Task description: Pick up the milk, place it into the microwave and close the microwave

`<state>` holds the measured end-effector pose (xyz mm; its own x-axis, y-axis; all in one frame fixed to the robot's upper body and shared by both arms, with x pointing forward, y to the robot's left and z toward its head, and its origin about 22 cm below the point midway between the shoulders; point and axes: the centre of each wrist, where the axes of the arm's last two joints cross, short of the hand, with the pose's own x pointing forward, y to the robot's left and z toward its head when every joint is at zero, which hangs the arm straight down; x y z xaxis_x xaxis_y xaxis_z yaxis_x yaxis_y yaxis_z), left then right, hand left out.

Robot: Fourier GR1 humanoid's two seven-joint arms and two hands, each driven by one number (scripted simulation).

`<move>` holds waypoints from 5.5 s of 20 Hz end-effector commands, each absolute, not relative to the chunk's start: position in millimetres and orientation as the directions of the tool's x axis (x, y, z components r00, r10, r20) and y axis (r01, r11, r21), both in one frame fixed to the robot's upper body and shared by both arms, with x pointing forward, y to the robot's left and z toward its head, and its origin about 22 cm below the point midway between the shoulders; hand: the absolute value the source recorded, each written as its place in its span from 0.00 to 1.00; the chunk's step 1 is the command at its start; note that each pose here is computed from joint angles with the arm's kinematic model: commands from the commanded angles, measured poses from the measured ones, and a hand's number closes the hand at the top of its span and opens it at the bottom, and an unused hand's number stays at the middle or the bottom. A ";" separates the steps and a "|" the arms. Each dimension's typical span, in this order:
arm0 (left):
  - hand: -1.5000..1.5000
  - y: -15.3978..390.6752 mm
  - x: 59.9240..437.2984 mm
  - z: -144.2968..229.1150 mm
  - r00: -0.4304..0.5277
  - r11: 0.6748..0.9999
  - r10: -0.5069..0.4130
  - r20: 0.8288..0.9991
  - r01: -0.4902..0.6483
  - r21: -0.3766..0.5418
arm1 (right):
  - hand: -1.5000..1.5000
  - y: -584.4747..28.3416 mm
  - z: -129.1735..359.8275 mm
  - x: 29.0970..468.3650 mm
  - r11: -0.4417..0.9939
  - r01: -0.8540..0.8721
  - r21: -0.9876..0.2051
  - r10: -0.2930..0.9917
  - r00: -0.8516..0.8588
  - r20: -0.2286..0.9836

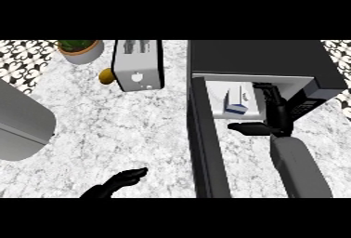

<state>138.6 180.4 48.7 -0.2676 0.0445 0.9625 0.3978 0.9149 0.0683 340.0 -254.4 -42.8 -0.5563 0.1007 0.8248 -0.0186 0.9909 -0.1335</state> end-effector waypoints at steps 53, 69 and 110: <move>1.00 -16.1 248.7 13.3 -0.265 0.879 -0.088 0.960 0.433 0.200 | 0.00 -378.3 71.7 200.1 0.903 -0.425 -0.067 -0.148 -0.454 0.879; 1.00 -10.2 318.0 57.9 -0.220 0.977 0.028 0.975 0.213 0.020 | 0.00 -376.7 97.2 208.2 0.850 -0.525 -0.039 -0.237 -0.448 0.862; 1.00 1.8 354.0 57.9 -0.310 0.985 0.139 0.941 0.141 -0.099 | 0.00 -392.9 157.5 225.3 0.820 -0.569 -0.065 -0.268 -0.481 0.834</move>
<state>332.4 -3.6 49.0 -0.3152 0.1537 0.9365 0.1843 0.9779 -0.0985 224.0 -389.7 155.1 -0.4813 -0.2653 0.8355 -0.5749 0.8150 -0.0724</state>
